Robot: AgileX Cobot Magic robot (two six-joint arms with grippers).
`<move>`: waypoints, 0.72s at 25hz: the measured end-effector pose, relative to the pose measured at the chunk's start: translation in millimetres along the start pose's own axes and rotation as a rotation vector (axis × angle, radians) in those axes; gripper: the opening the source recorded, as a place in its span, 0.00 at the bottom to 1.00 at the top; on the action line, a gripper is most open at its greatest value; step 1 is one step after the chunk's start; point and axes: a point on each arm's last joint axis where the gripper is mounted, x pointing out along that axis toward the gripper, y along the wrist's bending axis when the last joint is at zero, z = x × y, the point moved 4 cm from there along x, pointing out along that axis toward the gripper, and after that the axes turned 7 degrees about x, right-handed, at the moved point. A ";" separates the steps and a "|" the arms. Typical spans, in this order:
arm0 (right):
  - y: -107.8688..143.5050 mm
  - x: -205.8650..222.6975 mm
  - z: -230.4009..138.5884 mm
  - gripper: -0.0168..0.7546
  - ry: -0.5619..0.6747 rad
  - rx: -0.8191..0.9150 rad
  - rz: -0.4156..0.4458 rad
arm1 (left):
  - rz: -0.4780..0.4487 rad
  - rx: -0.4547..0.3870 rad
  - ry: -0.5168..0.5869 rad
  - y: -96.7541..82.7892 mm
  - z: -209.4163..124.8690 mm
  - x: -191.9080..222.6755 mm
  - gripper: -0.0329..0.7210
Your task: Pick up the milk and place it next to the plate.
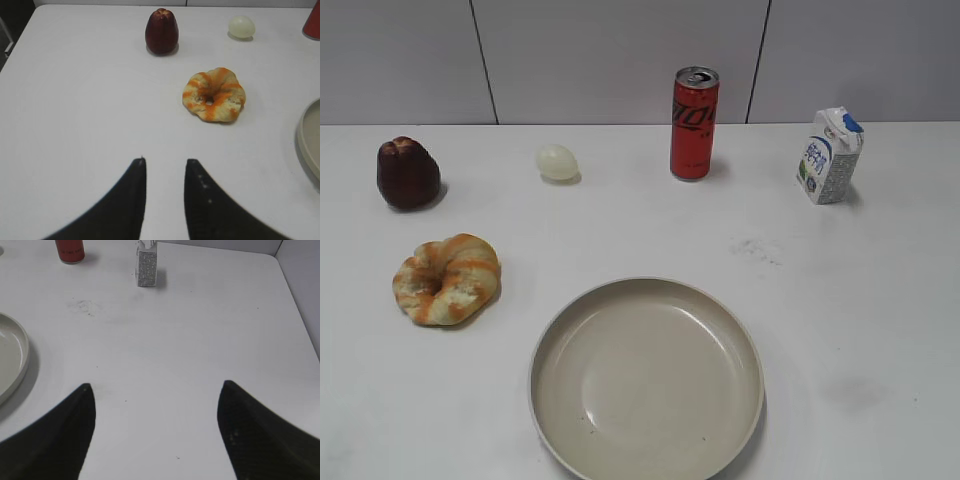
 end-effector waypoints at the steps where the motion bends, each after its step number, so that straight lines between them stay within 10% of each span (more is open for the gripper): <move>1: 0.0 0.0 0.0 0.77 0.000 0.000 0.000 | 0.000 0.000 0.000 0.0 0.0 0.0 0.32; 18: -5.0 -1.3 15.9 0.77 -0.084 -0.038 -0.044 | 0.000 0.000 0.000 0.0 0.0 0.0 0.32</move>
